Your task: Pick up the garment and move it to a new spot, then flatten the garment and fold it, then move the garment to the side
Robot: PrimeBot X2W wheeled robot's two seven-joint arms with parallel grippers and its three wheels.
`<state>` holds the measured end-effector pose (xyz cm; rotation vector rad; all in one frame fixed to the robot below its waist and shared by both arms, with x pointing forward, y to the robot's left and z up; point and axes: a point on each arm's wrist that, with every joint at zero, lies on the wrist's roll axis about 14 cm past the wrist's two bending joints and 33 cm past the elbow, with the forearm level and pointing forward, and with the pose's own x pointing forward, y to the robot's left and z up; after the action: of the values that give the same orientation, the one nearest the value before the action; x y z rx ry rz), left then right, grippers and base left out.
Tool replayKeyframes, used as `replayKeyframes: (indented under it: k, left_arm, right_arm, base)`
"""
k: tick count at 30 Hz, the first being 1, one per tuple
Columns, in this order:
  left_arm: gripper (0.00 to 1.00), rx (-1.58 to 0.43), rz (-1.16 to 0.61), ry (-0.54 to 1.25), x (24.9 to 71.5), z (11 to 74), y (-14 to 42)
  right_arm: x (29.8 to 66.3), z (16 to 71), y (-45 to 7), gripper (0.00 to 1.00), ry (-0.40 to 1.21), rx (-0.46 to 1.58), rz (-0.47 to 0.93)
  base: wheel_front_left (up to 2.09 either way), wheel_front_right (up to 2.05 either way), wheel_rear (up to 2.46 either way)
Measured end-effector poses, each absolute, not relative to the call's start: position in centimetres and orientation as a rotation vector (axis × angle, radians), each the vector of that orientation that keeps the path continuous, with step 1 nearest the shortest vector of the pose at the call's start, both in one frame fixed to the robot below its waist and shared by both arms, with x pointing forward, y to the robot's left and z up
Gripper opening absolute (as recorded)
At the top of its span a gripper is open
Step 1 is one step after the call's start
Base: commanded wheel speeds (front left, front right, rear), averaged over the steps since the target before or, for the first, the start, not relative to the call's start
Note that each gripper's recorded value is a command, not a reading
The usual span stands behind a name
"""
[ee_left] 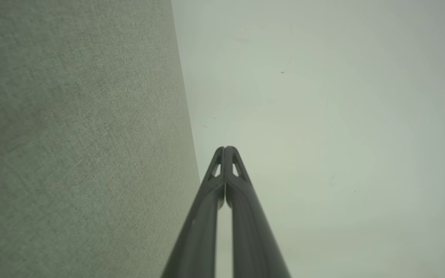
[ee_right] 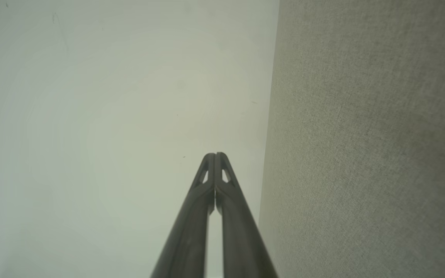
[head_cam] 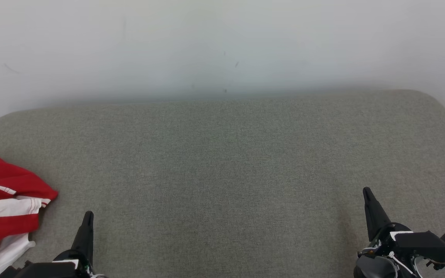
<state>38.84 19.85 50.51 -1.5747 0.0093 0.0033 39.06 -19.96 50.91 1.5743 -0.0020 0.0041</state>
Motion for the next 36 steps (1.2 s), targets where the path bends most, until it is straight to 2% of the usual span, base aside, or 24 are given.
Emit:
replayKeyframes:
  k: [36]
  left_arm:
    - [0.00,-1.575,0.003,0.009,38.84,50.51,19.85]
  right_arm:
    - [39.06,50.91,-19.96,0.00,-0.002,1.574,0.004]
  base:
    - [0.00,0.00,0.00]
